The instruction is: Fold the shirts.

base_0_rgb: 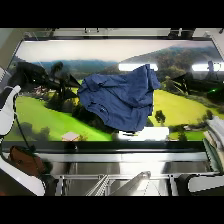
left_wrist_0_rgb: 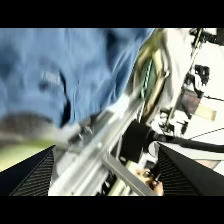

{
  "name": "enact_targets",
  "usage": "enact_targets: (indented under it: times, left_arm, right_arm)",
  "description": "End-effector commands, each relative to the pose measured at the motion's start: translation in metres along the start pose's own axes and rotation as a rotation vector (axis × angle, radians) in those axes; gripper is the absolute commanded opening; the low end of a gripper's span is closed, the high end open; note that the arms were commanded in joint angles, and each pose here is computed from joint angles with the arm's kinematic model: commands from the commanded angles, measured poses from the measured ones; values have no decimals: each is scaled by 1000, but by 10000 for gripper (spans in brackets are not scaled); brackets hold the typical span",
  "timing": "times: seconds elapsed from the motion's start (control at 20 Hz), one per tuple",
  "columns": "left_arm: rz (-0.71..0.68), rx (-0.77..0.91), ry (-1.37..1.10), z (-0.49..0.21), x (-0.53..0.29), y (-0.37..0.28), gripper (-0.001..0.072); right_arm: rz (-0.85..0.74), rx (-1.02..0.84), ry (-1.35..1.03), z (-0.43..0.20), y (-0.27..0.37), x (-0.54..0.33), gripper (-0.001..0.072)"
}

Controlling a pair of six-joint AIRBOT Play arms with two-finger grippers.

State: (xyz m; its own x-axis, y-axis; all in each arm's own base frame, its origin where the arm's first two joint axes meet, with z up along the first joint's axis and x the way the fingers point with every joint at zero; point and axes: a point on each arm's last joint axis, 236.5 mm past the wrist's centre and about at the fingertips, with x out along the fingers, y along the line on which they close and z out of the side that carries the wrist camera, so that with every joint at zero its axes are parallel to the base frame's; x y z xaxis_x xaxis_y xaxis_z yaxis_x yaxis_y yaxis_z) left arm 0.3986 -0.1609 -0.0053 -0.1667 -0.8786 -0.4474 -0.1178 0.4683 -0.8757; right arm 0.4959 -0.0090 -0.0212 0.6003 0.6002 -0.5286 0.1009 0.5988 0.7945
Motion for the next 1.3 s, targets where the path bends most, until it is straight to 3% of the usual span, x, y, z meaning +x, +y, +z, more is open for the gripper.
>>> enact_targets:
  times: [0.0, 0.3, 0.4, 0.6, 0.8, 0.9, 1.15, 1.2, 1.25]
  left_arm:
    - [61, -94, 23, -38, 44, 28, 706]
    - [169, -189, -146, -29, 74, 77, 706]
    - [197, -208, -218, -17, 70, 92, 706]
    - [216, -211, -334, 8, 62, 99, 705]
    - [235, -166, -423, 35, 47, 91, 669]
    - [229, -119, -427, 44, 42, 77, 218]
    - [232, -81, -446, 54, 34, 67, 182]
    - [230, -83, -444, 54, 35, 67, 55]
    - [232, -83, -447, 54, 34, 68, 33]
  right_arm:
    - [-35, -3, 85, -20, -8, 0, 368]
    - [115, -70, 383, -103, 57, 25, 379]
    - [154, -108, 473, -134, 81, 37, 534]
    - [153, -165, 535, -169, 107, 63, 527]
    - [104, -172, 457, -158, 104, 81, 525]
    - [76, -179, 414, -149, 98, 86, 525]
    - [-50, -183, 388, -138, 66, 87, 523]
    - [-84, -182, 416, -144, 58, 85, 522]
    - [-102, -185, 454, -154, 53, 85, 523]
